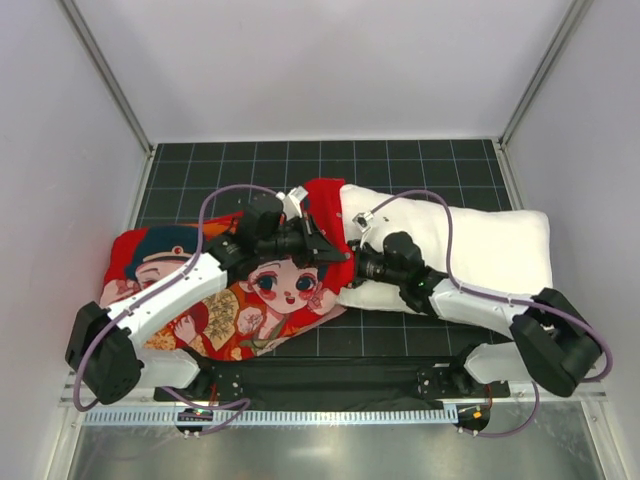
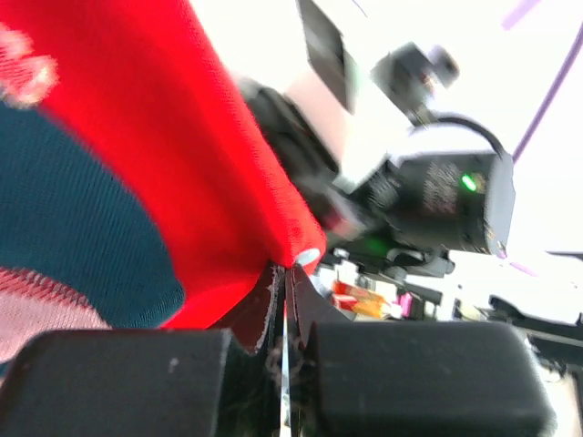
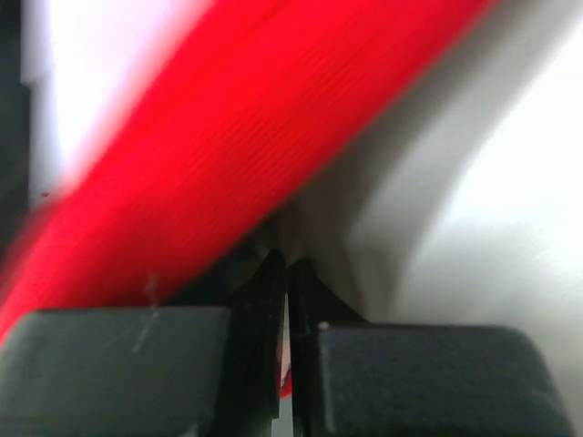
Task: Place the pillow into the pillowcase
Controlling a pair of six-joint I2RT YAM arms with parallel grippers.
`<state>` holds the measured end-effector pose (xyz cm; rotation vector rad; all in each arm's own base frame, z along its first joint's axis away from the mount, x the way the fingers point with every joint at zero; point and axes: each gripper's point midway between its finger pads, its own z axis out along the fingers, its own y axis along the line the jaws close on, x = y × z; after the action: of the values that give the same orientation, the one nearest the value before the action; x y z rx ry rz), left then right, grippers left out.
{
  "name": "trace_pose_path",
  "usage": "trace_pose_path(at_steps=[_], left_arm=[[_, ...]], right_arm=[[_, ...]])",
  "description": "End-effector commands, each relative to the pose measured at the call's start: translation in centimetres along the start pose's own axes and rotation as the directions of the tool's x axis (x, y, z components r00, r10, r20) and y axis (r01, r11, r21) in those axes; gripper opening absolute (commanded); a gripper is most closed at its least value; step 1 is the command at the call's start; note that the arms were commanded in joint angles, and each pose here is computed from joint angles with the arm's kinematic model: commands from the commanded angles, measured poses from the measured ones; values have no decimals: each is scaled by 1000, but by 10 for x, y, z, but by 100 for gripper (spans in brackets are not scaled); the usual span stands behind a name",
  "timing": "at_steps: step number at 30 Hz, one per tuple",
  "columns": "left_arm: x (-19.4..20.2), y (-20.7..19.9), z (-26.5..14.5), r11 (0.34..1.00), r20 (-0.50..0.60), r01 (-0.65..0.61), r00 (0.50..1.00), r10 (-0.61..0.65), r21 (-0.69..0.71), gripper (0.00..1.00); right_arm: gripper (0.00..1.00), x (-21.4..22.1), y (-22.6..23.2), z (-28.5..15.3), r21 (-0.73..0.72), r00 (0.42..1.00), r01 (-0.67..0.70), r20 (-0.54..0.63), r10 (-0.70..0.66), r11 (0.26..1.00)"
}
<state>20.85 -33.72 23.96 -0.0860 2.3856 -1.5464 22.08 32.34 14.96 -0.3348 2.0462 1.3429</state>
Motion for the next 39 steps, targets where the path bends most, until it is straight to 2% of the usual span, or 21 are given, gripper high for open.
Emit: trace_pose_path(at_steps=[1,2,7,17,18,20,21,22,23,24,25,27,29,30,34,36,37,38,39], left_arm=[[-14,-17,-17,994,30,-108,994,108,1,2],[-17,-16,-18,993,40,-119,992,120,-17,2],[-26,-11,-14,987,51,-143,988,147,-73,1],[-30,1,-3,980,47,-154,986,161,-125,1],[-26,0,3,979,30,-159,986,164,-125,1],[-21,-2,10,976,23,-174,984,178,-129,0],[-14,-6,17,974,5,-188,982,190,-125,0],[-10,-7,21,973,-4,-194,981,195,-123,1],[-9,-8,26,972,-2,-200,980,201,-127,0],[-7,-10,29,970,-4,-209,978,211,-124,0],[1,-12,35,968,-21,-220,976,219,-124,0],[4,-12,42,962,-16,-237,971,237,-137,0],[19,-16,52,955,-33,-261,965,259,-144,0],[19,-18,56,949,-16,-273,962,274,-158,0],[43,-31,70,922,-59,-360,933,355,-146,2],[41,-30,70,905,-60,-388,922,384,-173,8],[39,-18,63,883,-74,-407,913,402,-234,19],[32,-20,54,865,-51,-427,902,429,-265,27],[10,-11,44,825,21,-427,884,467,-371,34]], right_arm=[[10,-16,61,-24,-257,994,100,72,-84,961],[12,-7,71,-30,-316,995,97,31,-92,944],[16,15,99,-50,-409,988,125,-35,-152,904],[22,24,108,-81,-389,985,129,-55,-163,912],[22,17,114,-88,-387,984,155,-23,-178,909],[22,15,94,-88,-258,985,158,-21,-169,953],[23,3,96,-94,-211,984,179,21,-179,961],[23,-1,55,-96,22,987,156,32,-156,988],[25,-18,45,-104,142,985,142,81,-155,980],[31,-25,26,-114,263,983,110,113,-144,958],[40,-39,-2,-138,440,967,67,193,-167,896],[59,-53,-12,-161,520,947,29,259,-190,854],[70,-74,-11,-181,573,918,15,317,-238,819],[71,-75,-17,-189,613,920,9,305,-247,790],[74,-102,-37,-205,729,920,-32,289,-266,684],[78,-109,-43,-194,727,932,-26,266,-246,686],[79,-115,-50,-195,731,932,-45,276,-236,680],[82,-110,-57,-182,719,950,-30,236,-203,695],[83,-112,-62,-178,720,954,-34,230,-191,693]])
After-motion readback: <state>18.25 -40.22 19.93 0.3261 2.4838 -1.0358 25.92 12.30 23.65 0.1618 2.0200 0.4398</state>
